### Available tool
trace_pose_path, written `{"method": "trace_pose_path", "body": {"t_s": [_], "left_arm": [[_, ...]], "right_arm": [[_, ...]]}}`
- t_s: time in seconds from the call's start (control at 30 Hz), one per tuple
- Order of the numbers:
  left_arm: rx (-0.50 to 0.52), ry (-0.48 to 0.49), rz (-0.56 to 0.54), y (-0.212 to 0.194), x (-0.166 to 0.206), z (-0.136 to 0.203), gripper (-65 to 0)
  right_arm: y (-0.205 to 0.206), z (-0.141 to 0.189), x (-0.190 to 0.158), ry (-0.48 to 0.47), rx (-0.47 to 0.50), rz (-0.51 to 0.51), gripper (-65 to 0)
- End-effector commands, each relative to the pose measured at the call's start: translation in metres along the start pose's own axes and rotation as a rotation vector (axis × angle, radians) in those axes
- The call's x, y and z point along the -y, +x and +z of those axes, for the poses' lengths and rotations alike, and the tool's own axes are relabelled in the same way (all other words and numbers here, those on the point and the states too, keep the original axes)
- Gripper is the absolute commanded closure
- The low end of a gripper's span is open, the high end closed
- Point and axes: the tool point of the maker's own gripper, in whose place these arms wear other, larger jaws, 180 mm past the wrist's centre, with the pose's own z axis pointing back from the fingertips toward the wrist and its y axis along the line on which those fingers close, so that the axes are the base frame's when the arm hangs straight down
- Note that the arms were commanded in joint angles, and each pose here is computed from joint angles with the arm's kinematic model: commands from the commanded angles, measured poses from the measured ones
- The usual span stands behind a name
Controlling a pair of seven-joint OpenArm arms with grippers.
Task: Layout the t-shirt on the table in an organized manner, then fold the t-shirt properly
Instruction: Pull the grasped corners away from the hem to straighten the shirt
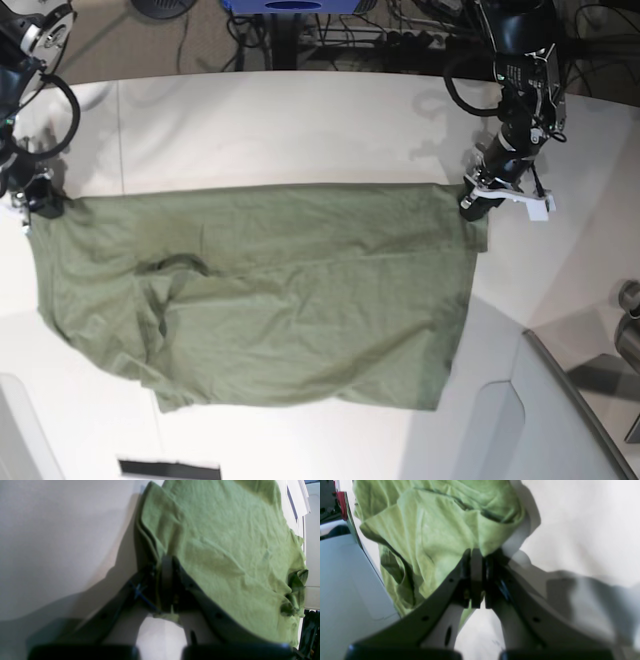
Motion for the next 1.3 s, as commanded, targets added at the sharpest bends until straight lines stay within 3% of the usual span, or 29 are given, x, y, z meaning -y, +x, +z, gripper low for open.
{"method": "trace_pose_path", "body": {"t_s": [0.0,0.23,0.33,0.53,0.87,1.27], "left_arm": [[-0.043,0.042,-0.021,-0.005,-0.010,0.003,0.0],[0.003,0.022,-0.094,0.007,-0.002,0.025,0.0],[-0.027,0.024,-0.122,0.002,-0.003,0.035,0.0],[-0.016,0.034,-0.175,0.012,-0.005,0.058,0.0],[-0.072,0.083,-0.190,-0.012,-0.029,0.081,0.0],[-0.066,0.078,-0.232,-0.011,-0.024,0.094,0.0]], "right_arm": [[0.015,0.004,-0.009,0.012,0.022,0.030,-0.6],[0.027,0.031,-0.024,0.041,0.107,0.149,-0.6],[0.031,0.044,-0.025,0.038,0.133,0.197,-0.6],[0.016,0.060,-0.014,0.008,0.072,0.253,-0.6],[0.001,0.087,0.024,-0.054,0.086,0.222,-0.6],[-0.029,0.099,0.050,-0.103,0.004,0.213,-0.6]]}}
